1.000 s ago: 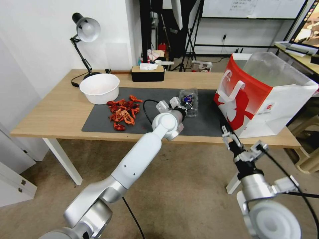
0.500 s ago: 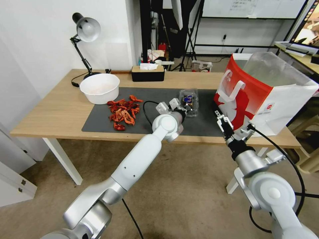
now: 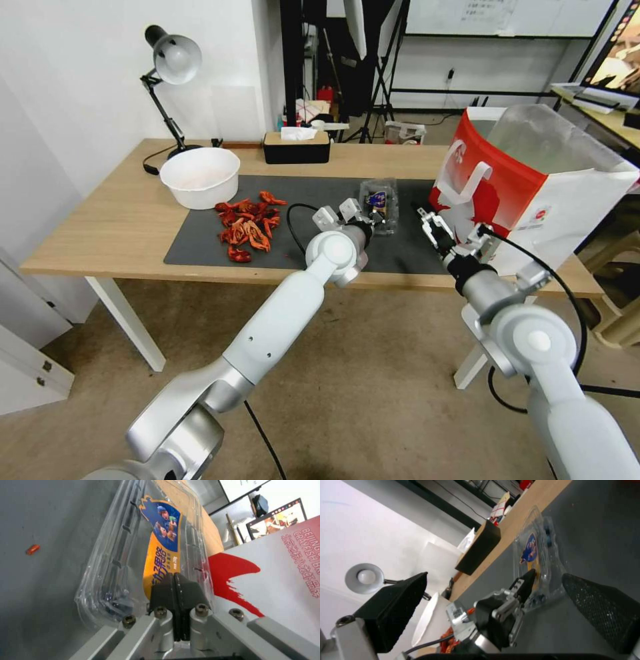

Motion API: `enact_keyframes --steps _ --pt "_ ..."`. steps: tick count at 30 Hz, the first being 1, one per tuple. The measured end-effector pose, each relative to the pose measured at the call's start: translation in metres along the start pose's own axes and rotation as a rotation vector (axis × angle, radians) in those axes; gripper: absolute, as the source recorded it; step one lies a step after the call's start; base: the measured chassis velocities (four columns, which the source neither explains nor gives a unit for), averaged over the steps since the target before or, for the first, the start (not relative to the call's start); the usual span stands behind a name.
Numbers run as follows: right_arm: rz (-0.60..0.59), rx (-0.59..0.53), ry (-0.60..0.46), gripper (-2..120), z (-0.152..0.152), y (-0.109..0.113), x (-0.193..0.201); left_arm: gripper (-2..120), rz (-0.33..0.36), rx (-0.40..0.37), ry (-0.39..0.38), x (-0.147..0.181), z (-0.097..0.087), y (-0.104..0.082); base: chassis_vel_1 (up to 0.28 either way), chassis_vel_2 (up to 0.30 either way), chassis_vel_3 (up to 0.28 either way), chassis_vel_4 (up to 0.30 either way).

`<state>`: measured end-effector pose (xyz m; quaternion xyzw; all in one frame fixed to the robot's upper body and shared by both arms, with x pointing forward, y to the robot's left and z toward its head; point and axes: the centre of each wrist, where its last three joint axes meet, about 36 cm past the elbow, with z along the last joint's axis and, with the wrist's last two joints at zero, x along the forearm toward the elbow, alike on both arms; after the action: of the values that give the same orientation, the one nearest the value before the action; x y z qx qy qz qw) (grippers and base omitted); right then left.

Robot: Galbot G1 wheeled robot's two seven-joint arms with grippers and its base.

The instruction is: Close the takeout container lid, then place the container into the takeout bag.

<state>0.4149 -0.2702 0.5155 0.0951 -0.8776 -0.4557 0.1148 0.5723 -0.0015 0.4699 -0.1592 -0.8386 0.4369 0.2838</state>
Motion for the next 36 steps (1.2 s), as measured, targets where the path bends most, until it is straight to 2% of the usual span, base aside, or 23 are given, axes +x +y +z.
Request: enact_keyframes --steps 12,18,29,36 --pt "0.081 0.122 0.067 100 -0.013 -0.004 -0.037 0 -0.007 0.006 -0.003 0.000 0.002 0.003 0.000 0.000 0.000 0.000" --pt "0.104 0.148 0.088 100 -0.015 -0.006 -0.055 0 -0.007 0.010 -0.005 -0.001 0.001 0.002 0.000 0.000 0.000 0.000" --pt "0.138 0.211 0.136 100 -0.022 0.001 -0.117 0 -0.009 0.014 -0.011 -0.001 -0.001 0.005 0.000 0.000 0.000 0.000" --pt "0.149 0.234 0.146 100 -0.028 0.006 -0.138 0 -0.007 0.015 -0.012 -0.001 -0.002 0.005 0.000 0.000 0.000 0.000"
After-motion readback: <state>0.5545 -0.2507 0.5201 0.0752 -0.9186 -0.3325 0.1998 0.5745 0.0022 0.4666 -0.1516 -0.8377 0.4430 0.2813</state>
